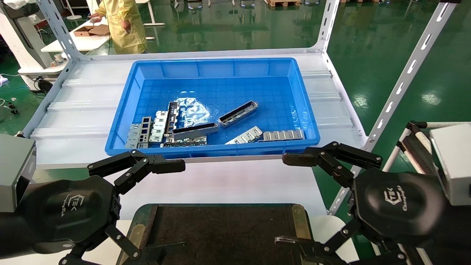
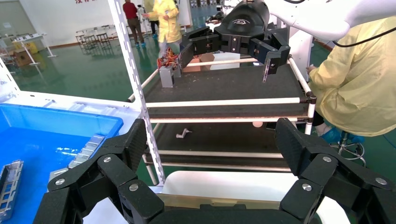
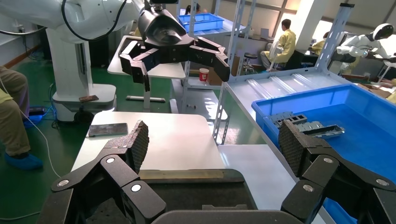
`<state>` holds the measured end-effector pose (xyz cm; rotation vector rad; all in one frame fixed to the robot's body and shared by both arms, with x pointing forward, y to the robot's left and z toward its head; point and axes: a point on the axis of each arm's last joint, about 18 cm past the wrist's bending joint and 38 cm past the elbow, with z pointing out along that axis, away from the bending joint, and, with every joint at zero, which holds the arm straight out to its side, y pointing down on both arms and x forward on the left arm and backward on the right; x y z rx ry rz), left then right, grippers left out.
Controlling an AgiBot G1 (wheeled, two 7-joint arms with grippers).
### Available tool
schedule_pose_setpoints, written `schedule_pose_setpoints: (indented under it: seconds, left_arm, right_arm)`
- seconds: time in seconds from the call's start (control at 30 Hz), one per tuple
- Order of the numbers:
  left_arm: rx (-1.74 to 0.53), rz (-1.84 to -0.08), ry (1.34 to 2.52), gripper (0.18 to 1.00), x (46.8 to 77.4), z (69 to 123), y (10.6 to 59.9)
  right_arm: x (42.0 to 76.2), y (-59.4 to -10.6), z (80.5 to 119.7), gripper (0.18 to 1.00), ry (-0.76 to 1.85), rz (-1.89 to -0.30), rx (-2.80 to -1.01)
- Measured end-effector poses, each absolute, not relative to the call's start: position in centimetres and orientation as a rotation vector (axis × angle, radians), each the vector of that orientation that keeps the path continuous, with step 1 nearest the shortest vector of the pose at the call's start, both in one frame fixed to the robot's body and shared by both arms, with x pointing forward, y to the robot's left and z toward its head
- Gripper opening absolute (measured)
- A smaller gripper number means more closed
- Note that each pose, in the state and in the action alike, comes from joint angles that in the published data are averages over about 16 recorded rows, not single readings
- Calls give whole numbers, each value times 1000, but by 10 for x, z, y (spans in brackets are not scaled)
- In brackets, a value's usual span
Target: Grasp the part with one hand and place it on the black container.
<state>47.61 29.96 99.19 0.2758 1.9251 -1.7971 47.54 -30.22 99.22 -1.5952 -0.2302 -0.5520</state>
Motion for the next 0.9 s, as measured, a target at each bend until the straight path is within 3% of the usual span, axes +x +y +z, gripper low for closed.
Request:
schedule_pose_setpoints:
  seconds: [0.47, 0.9]
  left_arm:
    - [212, -1739, 1920, 1001, 500, 993, 291]
    - [72, -1638, 1838, 1001, 563, 1007, 271]
  right_arm:
    - [475, -302, 992, 1001, -229, -553, -1594]
    - [475, -302, 993, 1001, -230, -553, -1594]
